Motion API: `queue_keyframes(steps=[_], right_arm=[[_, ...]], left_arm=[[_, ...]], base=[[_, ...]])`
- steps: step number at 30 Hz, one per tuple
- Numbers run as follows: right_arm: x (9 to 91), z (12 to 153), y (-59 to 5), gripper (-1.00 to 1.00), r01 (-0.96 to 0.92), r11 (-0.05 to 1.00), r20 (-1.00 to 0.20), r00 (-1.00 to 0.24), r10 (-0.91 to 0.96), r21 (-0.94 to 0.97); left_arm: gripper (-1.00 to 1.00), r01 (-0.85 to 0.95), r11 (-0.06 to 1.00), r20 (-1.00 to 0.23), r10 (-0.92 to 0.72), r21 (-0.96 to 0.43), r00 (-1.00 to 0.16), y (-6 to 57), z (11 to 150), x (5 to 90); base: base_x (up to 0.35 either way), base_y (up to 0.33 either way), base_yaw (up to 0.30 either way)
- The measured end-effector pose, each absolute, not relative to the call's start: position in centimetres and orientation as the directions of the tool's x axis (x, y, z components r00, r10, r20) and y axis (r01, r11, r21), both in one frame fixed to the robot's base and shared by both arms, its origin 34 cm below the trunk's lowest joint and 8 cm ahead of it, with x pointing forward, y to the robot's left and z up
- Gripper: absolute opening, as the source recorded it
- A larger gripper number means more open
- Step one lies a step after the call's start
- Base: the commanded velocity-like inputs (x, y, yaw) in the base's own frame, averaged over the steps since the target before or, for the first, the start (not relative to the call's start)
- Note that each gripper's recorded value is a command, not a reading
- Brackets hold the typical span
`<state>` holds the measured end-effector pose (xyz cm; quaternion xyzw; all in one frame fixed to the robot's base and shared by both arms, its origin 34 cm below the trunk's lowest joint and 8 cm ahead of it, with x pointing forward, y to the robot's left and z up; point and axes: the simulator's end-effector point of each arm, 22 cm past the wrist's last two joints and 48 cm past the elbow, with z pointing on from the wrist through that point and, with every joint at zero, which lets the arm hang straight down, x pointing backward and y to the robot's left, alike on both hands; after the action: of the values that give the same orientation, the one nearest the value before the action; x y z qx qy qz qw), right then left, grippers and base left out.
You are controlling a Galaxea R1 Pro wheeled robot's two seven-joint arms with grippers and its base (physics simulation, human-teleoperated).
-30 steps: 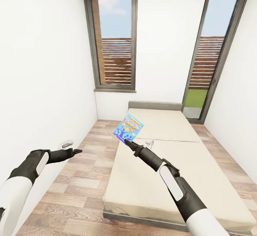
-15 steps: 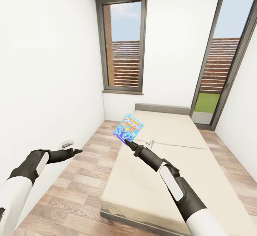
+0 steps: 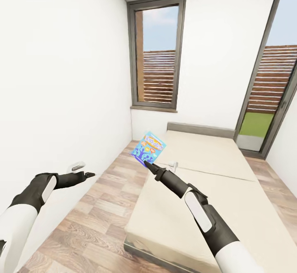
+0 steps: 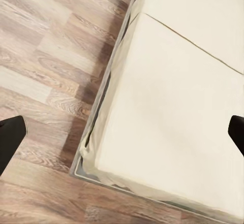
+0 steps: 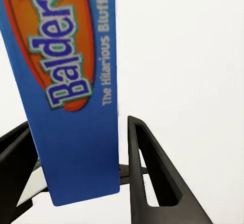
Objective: Put all the toys in the child's room - the three board games (two on the bed and one on the table), the two jigsaw puzzles on the table, and the tennis ball on the table - inside the toy box on the table in the child's room.
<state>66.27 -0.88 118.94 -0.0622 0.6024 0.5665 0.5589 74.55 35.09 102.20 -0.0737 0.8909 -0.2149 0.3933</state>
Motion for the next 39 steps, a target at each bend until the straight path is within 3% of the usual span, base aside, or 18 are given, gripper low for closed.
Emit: queue_keyframes(steps=[14,25,39], right_arm=[[66.3,119.2,-1.1,-1.0,-0.703,0.352,-0.741,-0.371,0.559,0.618],[68.5,113.6,-2.2,-1.0,-0.494,0.5,-0.703,-0.507,0.499,0.711],[68.7,113.7,-2.2,-1.0,-0.496,0.504,-0.707,-0.498,0.502,0.707]], left_arm=[[1.0,0.04,0.897,-0.674,-0.301,-0.44,-0.675,35.1,102.7,74.5],[1.0,0.045,0.896,-0.675,-0.3,-0.443,-0.674,35.0,102.8,74.6],[1.0,0.046,0.896,-0.674,-0.298,-0.442,-0.676,34.8,102.7,74.6]], base=[[0.0,0.0,0.093],[0.0,0.0,0.001],[-0.112,-0.001,0.019]])
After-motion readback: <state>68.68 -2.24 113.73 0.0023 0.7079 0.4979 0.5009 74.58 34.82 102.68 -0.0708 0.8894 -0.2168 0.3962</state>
